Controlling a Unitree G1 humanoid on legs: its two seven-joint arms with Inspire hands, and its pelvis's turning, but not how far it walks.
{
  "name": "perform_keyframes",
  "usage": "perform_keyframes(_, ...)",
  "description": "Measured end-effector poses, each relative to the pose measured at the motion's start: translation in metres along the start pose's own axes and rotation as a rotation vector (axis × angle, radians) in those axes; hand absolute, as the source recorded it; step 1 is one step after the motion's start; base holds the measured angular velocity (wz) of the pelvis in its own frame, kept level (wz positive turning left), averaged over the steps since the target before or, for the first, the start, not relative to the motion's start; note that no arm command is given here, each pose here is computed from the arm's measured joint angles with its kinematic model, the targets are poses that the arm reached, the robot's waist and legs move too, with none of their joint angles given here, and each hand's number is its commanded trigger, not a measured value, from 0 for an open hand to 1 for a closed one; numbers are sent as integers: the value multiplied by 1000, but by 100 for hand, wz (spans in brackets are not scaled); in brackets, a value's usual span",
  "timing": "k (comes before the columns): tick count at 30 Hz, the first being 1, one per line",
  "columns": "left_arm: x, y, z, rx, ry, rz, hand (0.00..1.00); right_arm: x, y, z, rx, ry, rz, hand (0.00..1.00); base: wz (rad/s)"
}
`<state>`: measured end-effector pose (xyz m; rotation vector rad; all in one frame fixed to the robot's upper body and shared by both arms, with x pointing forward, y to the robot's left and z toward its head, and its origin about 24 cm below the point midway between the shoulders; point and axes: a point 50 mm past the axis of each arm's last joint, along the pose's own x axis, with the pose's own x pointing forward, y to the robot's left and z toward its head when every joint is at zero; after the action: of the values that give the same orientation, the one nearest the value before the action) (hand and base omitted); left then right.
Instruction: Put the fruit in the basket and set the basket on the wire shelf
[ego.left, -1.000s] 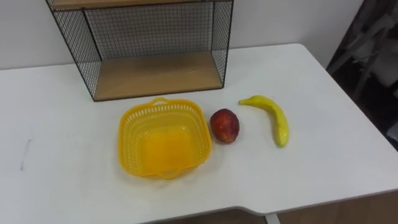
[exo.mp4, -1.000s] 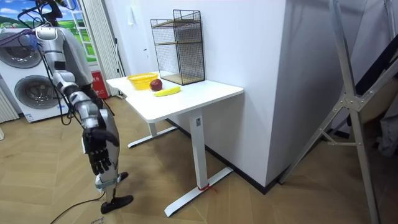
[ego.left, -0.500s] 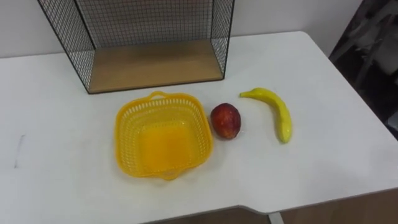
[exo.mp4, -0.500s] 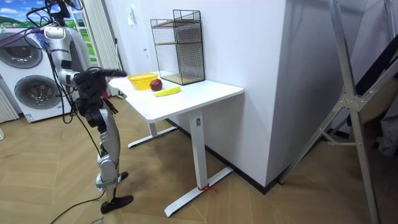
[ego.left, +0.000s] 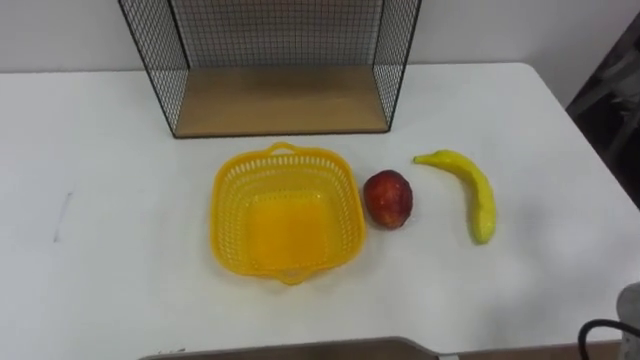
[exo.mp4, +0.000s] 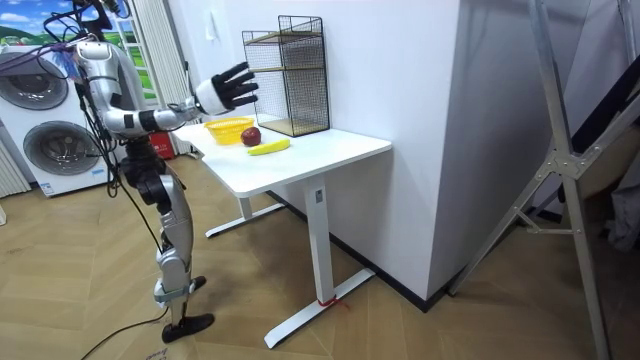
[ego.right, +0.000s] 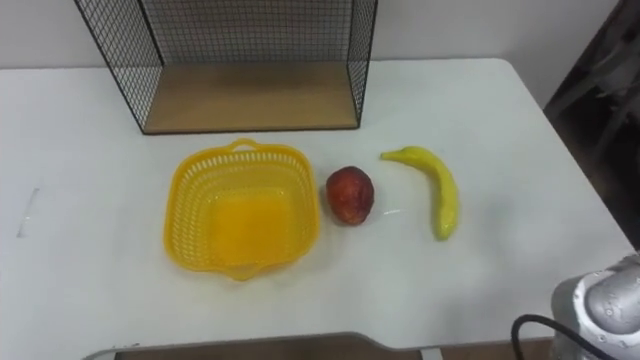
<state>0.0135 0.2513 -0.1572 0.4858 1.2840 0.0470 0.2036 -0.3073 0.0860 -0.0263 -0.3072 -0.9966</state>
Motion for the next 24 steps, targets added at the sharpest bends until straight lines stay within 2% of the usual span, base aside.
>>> perform_keyframes(8,0,-2,0,17,1,-32,0,-12,29,-9,-6,43,299,0,5)
perform_keyframes(13,0,-3,1,40,-2,-52,0,-27,48,-30,-51,135,515,0,0)
perform_keyframes(18,0,-4,0,127,13,-70,0,-39,55,-45,-143,204,699,0,0)
perform_keyframes(24,1,-2,3,146,17,-61,0,-53,64,-53,-196,244,894,0,4)
